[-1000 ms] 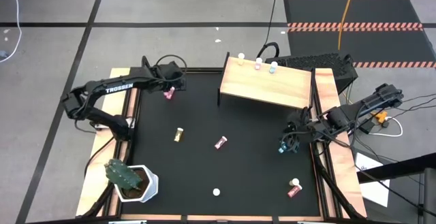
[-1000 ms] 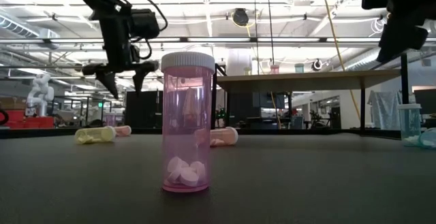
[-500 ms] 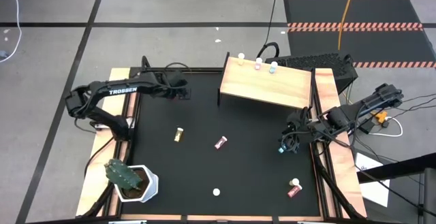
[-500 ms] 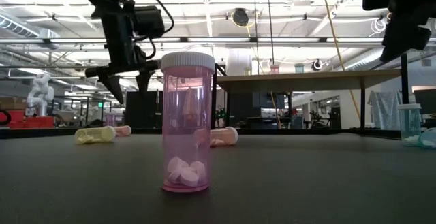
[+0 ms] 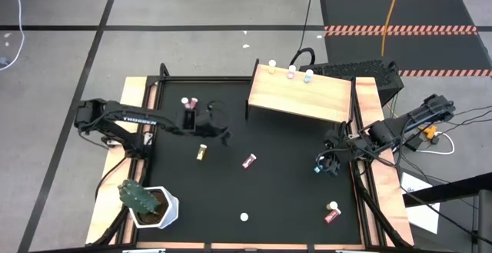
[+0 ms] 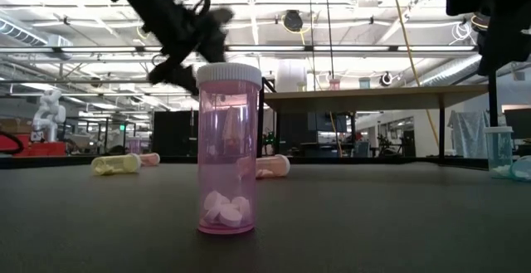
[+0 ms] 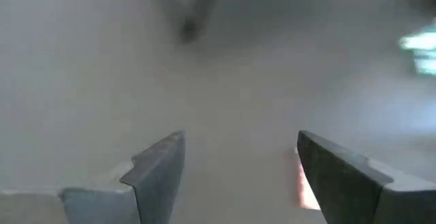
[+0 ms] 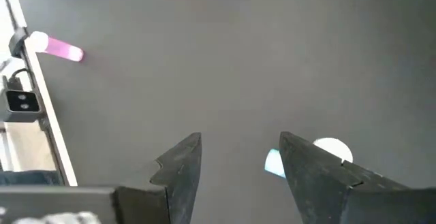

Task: Pick and place medicine bottles onto shelf by color
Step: Put the center orange pill bottle on the shelf

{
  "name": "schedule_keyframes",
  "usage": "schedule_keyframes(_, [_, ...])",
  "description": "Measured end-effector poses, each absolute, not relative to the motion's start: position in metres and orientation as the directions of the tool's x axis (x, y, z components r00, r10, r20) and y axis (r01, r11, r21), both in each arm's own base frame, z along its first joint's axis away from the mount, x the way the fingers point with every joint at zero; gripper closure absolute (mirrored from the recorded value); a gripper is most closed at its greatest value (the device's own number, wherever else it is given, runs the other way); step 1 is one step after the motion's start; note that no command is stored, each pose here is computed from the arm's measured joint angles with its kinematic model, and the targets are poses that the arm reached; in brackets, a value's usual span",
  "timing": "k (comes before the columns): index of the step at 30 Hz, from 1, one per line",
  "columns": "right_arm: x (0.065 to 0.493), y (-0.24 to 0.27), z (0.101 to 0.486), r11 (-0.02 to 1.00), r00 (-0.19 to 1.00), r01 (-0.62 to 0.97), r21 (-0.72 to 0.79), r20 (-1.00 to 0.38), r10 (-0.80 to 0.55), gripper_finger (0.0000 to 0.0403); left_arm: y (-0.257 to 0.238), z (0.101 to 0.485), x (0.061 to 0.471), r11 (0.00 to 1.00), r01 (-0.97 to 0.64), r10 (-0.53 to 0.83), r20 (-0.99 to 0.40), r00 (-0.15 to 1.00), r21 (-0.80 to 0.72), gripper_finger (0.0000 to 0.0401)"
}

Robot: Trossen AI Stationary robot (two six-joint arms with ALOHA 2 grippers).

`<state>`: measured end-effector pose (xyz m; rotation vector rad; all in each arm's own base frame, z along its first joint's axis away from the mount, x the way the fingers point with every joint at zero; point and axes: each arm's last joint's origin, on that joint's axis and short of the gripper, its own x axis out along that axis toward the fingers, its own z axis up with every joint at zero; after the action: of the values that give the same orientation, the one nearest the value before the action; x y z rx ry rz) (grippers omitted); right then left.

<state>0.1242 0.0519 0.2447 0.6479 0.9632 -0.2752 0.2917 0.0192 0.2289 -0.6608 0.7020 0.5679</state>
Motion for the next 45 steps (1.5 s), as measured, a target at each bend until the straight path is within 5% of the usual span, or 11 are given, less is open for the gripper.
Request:
schedule_keyframes(9, [0.133, 0.067, 0.254, 0.775, 0.65, 0.354, 0.524, -0.734, 0.199, 0.0211, -0.036, 0.231, 0.324, 0.789, -0.42, 0.16, -0.511, 0.845, -0.448, 0.0119])
schedule_keyframes(15, [0.13, 0.092, 0.248, 0.821, 0.577, 0.242, 0.517, -0.757, 0.307, 0.0211, -0.074, 0.217, 0.356, 0.826, -0.208, 0.053, -0.295, 0.954, -0.524, 0.0119])
schedule_keyframes(29, [0.102, 0.149, 0.226, 0.856, 0.315, 0.139, 0.497, -0.842, 0.438, 0.0237, -0.136, 0.224, 0.452, 0.905, -0.098, -0.059, -0.351, 0.935, -0.415, 0.0119])
schedule_keyframes(38, [0.078, 0.167, 0.222, 0.85, 0.175, 0.098, 0.518, -0.849, 0.498, 0.0247, -0.132, 0.246, 0.483, 0.922, -0.087, -0.044, -0.327, 0.944, -0.376, 0.0119])
schedule_keyframes(45, [0.071, 0.173, 0.212, 0.88, 0.188, 0.18, 0.44, -0.893, 0.409, 0.0248, -0.097, 0.23, 0.475, 0.86, -0.361, 0.115, -0.552, 0.826, -0.362, 0.0119])
